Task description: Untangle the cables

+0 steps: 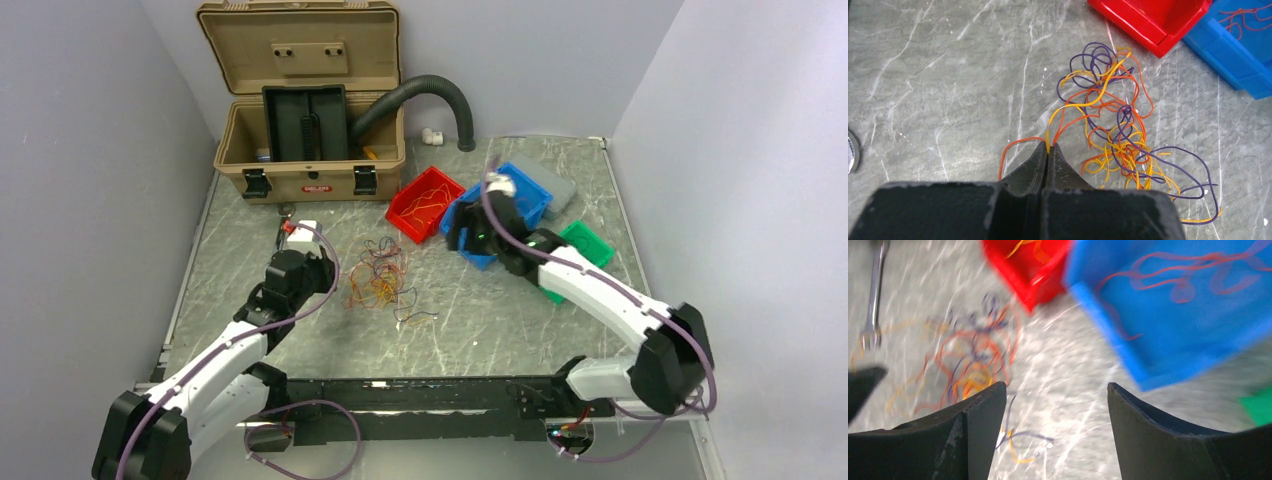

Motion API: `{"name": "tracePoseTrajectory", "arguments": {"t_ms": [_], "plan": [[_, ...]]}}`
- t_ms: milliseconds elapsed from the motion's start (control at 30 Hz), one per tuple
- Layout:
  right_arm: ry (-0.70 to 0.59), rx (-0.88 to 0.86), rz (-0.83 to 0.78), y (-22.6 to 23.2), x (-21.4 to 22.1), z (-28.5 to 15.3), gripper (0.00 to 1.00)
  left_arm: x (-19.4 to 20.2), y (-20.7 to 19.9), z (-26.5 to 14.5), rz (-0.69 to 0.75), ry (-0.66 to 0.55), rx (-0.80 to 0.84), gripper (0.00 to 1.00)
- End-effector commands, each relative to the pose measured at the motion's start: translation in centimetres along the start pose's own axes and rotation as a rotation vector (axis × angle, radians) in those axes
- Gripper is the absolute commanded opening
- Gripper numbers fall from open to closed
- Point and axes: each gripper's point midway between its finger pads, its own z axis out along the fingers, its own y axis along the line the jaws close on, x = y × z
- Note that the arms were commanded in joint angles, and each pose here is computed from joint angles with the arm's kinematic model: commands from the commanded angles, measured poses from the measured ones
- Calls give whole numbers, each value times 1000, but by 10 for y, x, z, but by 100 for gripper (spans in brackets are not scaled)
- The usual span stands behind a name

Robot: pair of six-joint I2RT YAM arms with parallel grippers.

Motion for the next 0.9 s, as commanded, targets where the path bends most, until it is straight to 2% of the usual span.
{"name": "tracePoseTrajectory", "arguments": {"t_ms": [0,200,333,400,467,500,733,767,867], "plan": [[79,-221,-182,81,43,9,75,-14,-10,3,13,-34,39,0],[182,-333,-294,143,87,22,80,-11,-10,4,18,-23,38,0],[232,-352,-339,162,114,32,77,-9,-11,6,20,5,37,0],[238,-348,-350,166,121,36,67,-9,-11,7,20,8,37,0],[247,-331,-352,165,124,41,47,-9,-10,7,19,9,28,0],[251,-328,-356,165,127,43,40,-9,-9,6,18,10,22,0],[299,-365,-330,164,149,41,40,-6,-7,9,15,34,9,0],[304,-368,-323,162,153,41,36,-6,-7,9,15,35,9,0],[299,-336,-306,155,155,42,1,-5,-7,9,15,38,8,0]]}}
